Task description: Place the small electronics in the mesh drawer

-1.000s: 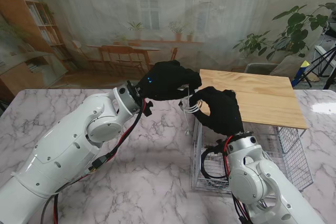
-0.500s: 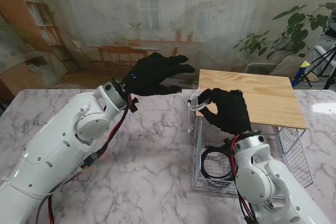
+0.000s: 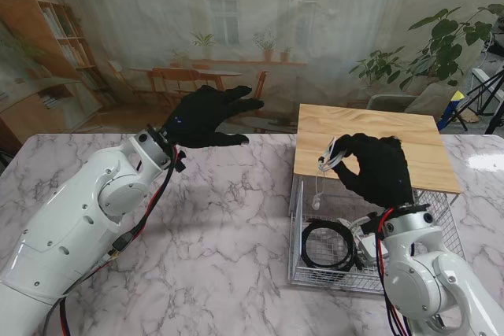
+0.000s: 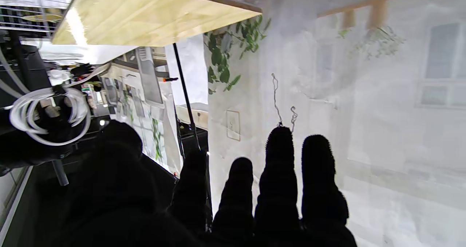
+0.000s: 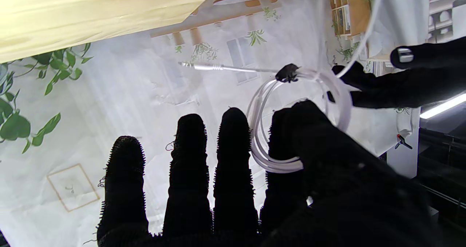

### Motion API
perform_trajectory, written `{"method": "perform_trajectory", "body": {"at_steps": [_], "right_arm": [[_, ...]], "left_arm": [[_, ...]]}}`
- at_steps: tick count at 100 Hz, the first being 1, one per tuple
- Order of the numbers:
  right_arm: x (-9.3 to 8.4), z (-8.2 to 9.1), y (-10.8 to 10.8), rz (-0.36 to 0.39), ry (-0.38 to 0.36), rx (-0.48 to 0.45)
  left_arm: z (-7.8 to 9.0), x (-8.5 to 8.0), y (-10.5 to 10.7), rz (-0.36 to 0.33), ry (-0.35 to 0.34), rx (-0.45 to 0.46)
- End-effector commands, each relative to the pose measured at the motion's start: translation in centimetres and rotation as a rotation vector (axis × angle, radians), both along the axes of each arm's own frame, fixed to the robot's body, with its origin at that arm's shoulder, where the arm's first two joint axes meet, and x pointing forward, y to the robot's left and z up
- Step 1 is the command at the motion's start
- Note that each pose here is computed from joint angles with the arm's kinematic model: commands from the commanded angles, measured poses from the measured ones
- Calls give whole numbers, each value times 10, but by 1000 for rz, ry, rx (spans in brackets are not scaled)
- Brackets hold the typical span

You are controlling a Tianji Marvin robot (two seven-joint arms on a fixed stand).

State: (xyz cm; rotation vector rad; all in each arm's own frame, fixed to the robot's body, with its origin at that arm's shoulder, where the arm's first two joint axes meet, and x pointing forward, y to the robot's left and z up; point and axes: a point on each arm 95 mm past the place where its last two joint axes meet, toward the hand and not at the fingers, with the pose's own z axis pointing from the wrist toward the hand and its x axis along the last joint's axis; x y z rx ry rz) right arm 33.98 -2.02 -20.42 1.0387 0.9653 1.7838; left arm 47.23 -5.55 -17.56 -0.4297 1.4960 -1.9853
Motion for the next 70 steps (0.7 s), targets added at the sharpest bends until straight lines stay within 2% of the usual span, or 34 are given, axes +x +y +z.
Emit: {"method": "perform_trajectory", "body": {"at_steps": [1, 16, 40, 70], "right_arm": [[-7, -1, -5, -1, -1, -15], [-20, -5, -19, -25, -4, -72], [-35, -22, -33, -72, 32, -108], [-39, -62, -39, -124, 146, -137]], "left_arm": [[-17, 4, 11, 43, 34, 8], [-34, 7, 25, 102, 34, -13], [-56, 7, 42, 171, 70, -17], [-75, 6, 47, 201, 95, 3]]}}
